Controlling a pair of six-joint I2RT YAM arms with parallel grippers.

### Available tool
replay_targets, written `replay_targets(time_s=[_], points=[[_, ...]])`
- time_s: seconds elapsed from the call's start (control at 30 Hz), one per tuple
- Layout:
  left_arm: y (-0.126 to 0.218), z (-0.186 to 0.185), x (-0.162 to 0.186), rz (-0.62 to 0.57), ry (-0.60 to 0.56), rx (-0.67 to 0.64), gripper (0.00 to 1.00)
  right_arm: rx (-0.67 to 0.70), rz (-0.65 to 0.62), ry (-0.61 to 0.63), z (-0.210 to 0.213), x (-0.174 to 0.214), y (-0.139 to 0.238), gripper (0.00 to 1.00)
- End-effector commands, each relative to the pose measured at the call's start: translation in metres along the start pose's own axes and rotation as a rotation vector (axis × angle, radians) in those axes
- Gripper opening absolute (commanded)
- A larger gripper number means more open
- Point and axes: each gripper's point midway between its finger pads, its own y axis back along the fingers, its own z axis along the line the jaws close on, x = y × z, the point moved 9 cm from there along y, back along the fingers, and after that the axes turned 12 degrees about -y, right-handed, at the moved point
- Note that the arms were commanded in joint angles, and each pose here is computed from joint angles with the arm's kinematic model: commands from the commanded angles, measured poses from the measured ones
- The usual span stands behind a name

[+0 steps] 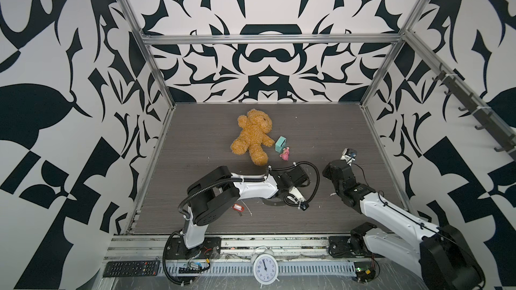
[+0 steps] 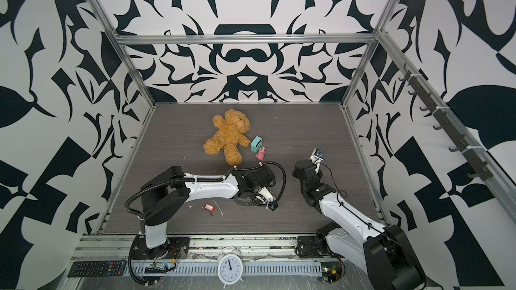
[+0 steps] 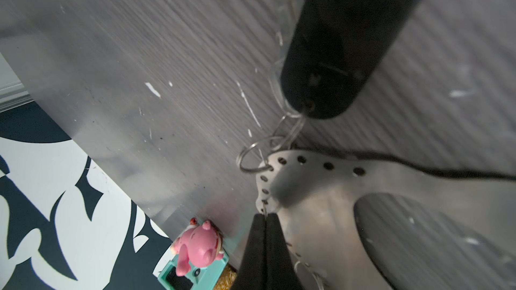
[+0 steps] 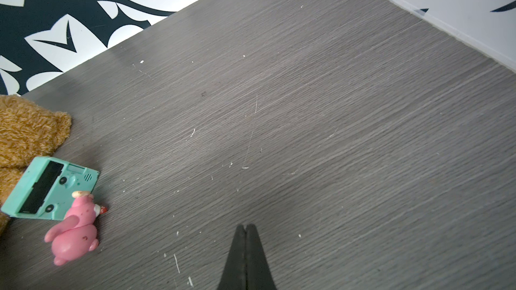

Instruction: Put the keys on the keyring

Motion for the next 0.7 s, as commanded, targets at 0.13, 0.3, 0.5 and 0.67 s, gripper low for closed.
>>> replay_targets(time_s=[0.13,0.3,0.5,0.67], points=[[0.061,0.015,0.018,-0.18,0.247,0.011,0.0,-0.028,-0.003,-0.012,0.004,-0.002,-0.001,0.02],[0.086,0.014,0.027,-0.268,0.352,0.001,0.0,-0.05,0.003,-0.014,0.006,-0.002,-0.001,0.03],[0.121,0.019,0.043,-0.442,0.517,-0.057,0.0,-0.197,0.026,0.002,0.016,0.0,0.003,0.13],[0.141,0.024,0.056,-0.514,0.671,-0.1,0.0,-0.361,0.049,0.028,0.027,0.002,0.01,0.36]])
